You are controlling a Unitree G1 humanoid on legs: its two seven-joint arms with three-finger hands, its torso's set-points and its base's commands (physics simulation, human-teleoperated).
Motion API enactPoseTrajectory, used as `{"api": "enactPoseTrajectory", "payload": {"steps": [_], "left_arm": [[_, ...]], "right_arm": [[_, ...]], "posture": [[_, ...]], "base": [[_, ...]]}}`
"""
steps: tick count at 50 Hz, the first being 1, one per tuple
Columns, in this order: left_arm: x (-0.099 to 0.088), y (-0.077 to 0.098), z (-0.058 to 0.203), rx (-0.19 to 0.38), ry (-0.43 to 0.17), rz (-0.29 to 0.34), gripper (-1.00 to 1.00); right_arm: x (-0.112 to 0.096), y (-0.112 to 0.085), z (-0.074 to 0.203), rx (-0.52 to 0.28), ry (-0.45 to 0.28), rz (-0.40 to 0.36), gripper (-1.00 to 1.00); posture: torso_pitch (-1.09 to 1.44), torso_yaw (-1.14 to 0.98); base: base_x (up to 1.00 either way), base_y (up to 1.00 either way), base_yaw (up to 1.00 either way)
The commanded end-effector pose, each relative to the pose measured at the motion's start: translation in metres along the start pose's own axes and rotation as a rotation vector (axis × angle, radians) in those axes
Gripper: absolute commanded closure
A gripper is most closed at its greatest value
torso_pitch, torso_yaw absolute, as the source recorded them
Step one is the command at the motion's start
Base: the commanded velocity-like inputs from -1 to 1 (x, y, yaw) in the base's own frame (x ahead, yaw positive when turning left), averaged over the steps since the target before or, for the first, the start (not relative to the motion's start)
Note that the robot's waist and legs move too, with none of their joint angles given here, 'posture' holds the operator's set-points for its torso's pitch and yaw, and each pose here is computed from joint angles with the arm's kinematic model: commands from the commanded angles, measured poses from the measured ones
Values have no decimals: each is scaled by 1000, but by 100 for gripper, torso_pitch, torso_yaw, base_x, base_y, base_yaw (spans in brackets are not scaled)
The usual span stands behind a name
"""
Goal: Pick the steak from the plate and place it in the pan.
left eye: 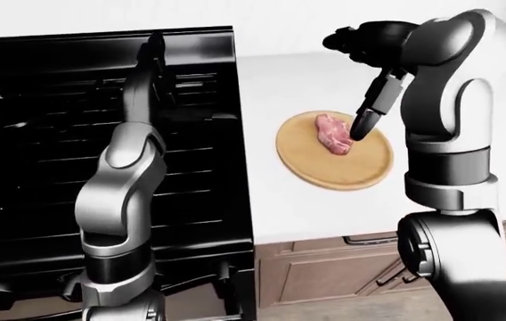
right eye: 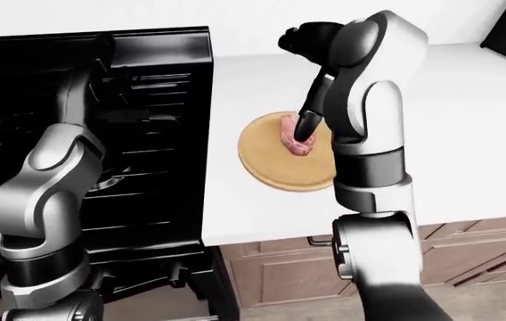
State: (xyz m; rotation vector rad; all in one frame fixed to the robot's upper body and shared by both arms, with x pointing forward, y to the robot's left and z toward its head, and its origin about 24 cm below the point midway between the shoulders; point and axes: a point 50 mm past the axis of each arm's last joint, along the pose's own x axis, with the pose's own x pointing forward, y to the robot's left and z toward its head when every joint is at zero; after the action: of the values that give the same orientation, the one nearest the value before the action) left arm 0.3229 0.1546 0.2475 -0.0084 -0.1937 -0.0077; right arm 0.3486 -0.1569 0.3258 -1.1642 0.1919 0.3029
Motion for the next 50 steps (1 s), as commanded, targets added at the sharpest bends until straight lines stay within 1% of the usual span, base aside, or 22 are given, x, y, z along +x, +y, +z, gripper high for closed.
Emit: {"api": "enactPoseTrajectory", "payload": {"steps": [1,2,3,5,6,9,11,13,14,17,23,27,31,37,47,50], "left_arm": [[-2,0,20,0,-95,-2,-100],[-2,-1,19,0,-94,-2,-100],[-2,-1,18,0,-94,-2,-100],[-2,-1,20,1,-94,-1,-100],[-2,-1,21,1,-94,-1,-100],[-2,-1,21,2,-94,-2,-100],[-2,-1,20,2,-93,-1,-100],[-2,-1,20,3,-93,-2,-100],[-2,-1,20,3,-92,-1,-100],[-2,-1,20,2,-92,-2,-100],[-2,0,20,2,-93,-1,-100],[-3,-1,21,2,-93,-4,-100],[-3,-1,20,3,-92,-4,-100],[-3,-1,19,3,-92,-4,-100],[-3,-2,17,1,-90,-6,-100],[-3,-2,17,1,-89,-6,-100]], "right_arm": [[-11,-11,7,-32,-23,-74,-80],[-10,-9,6,-43,-18,-69,-83],[-10,-8,6,-48,-17,-68,-90],[-10,-8,6,-53,-18,-68,-77],[-10,-6,6,-57,-18,-64,-79],[-10,-4,6,-70,-12,-58,-73],[-10,-1,5,-75,-9,-51,-76],[-9,2,4,-84,-4,-47,-71],[-8,4,3,-87,-2,-45,-65],[-5,8,2,-101,4,-42,-66],[1,14,0,-118,10,-35,-60],[4,20,-3,-147,25,-39,-57],[5,19,-5,-180,42,-49,-58],[5,19,-8,-207,60,-50,-58],[13,20,-7,-229,68,-59,-53],[15,20,-6,-230,67,-59,-55]], "posture": [[0,0],[0,0],[0,0],[0,0],[0,0],[0,0],[0,0],[0,0],[0,0],[0,0],[0,0],[0,0],[0,0],[0,0],[0,0],[0,0]], "base": [[0,0,0],[0,0,0],[0,0,0],[0,0,0],[0,0,0],[0,0,0],[0,0,0],[0,0,0],[0,0,0],[0,0,0],[0,0,0],[0,0,0],[0,0,0],[0,0,0],[0,0,0],[0,0,0]]}}
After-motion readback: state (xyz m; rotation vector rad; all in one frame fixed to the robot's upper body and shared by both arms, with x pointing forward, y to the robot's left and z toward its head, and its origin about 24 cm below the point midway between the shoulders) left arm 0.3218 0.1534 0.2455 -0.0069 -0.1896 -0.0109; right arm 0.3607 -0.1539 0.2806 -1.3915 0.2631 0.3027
